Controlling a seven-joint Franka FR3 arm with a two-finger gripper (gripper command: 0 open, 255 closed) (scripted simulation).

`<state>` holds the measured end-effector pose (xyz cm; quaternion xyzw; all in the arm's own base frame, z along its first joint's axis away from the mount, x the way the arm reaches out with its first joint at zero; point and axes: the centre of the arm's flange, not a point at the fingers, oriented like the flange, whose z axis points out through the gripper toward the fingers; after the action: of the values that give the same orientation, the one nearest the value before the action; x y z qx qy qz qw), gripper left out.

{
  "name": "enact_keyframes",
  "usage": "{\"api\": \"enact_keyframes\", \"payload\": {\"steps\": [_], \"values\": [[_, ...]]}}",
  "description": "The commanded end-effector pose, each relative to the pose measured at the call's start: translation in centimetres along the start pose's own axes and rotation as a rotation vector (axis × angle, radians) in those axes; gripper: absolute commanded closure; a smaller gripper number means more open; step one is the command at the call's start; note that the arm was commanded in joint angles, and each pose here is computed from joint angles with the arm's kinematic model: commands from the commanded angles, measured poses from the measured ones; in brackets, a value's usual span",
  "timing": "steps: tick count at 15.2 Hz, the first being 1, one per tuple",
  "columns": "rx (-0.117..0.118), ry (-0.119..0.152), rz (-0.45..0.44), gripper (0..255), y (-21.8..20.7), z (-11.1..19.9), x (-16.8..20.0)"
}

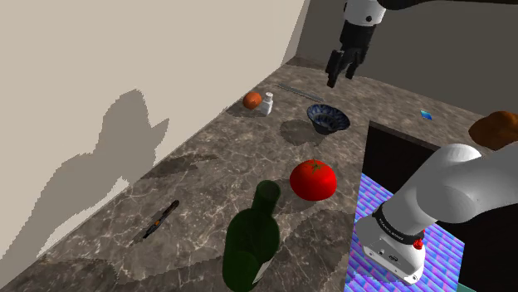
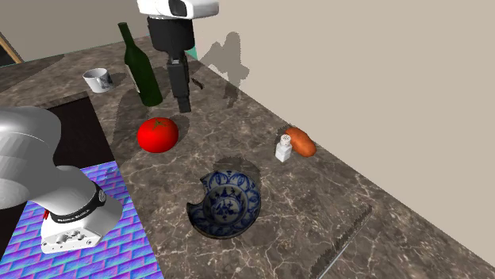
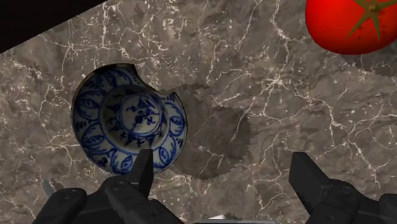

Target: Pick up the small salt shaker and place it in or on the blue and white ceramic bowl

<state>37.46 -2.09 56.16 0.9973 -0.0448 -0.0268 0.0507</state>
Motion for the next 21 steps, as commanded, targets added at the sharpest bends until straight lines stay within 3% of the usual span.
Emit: {"api": "enact_keyframes", "payload": {"steps": [1, 21], "values": [[0.001, -0.016, 0.001, 0, -0.3, 1.0, 2.8], [0.016, -0.182, 0.012, 0, -2.3, 14.2, 28.2]]}}
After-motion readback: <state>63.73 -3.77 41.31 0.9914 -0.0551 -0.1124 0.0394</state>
